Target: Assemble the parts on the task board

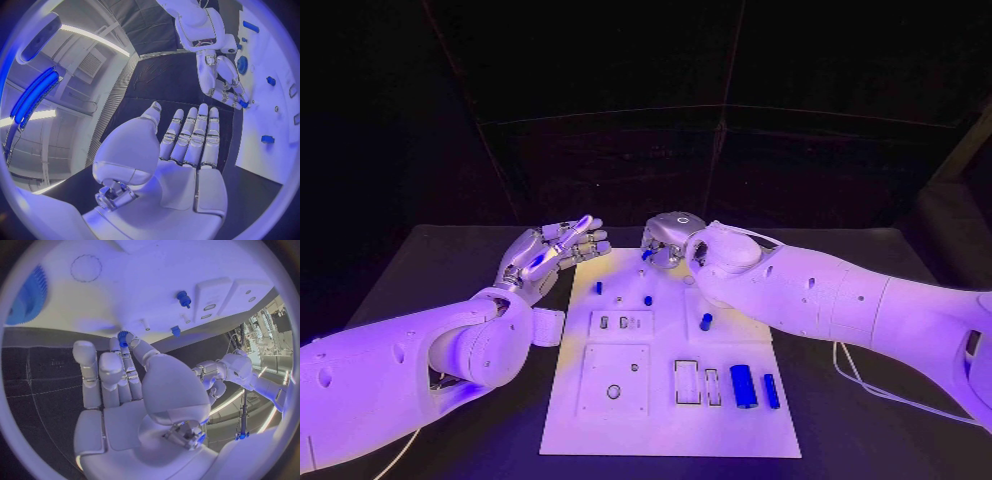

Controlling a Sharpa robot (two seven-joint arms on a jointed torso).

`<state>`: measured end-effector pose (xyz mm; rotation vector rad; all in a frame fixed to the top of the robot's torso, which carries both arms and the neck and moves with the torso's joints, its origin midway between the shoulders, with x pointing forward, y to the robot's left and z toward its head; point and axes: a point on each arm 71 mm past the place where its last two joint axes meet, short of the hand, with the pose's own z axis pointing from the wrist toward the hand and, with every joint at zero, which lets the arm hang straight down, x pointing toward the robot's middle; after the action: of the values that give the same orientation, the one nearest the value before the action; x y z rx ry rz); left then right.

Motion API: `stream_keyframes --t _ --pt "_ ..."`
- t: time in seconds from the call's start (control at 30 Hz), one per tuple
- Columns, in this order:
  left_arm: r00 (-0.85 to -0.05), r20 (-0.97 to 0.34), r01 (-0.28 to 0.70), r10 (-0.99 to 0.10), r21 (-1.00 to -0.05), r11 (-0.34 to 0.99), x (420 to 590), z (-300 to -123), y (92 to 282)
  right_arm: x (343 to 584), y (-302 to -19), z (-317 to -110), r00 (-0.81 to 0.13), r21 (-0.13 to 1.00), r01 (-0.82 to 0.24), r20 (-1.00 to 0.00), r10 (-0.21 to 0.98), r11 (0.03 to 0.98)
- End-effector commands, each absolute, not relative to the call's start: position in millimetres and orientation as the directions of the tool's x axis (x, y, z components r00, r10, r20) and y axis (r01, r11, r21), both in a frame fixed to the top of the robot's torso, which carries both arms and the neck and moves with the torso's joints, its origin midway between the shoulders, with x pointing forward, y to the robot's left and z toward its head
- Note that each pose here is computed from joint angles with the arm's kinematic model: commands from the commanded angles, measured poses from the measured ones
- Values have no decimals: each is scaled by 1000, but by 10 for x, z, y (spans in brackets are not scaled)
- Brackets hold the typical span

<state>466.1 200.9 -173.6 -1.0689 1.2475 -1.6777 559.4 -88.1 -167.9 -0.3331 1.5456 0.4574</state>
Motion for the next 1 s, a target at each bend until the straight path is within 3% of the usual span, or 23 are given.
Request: stream_keyframes --t 0.03,0.53,0.73,1.0 --pt "-363 175 107 -915 -968 -227 4660 -1714 1993 5605 -882 -1679 -28 73 -475 -997 68 877" --pt "-356 171 108 -919 -969 -222 4659 -1711 2009 5560 -981 -1623 5 116 -480 -991 135 870" --pt "-351 170 110 -921 -969 -221 4655 -1706 2043 5463 -1352 -1451 -4 240 -431 -965 264 870" --pt "-340 165 117 -926 -969 -216 4659 -1702 2093 5383 -1954 -1388 -156 341 -278 -939 308 898"
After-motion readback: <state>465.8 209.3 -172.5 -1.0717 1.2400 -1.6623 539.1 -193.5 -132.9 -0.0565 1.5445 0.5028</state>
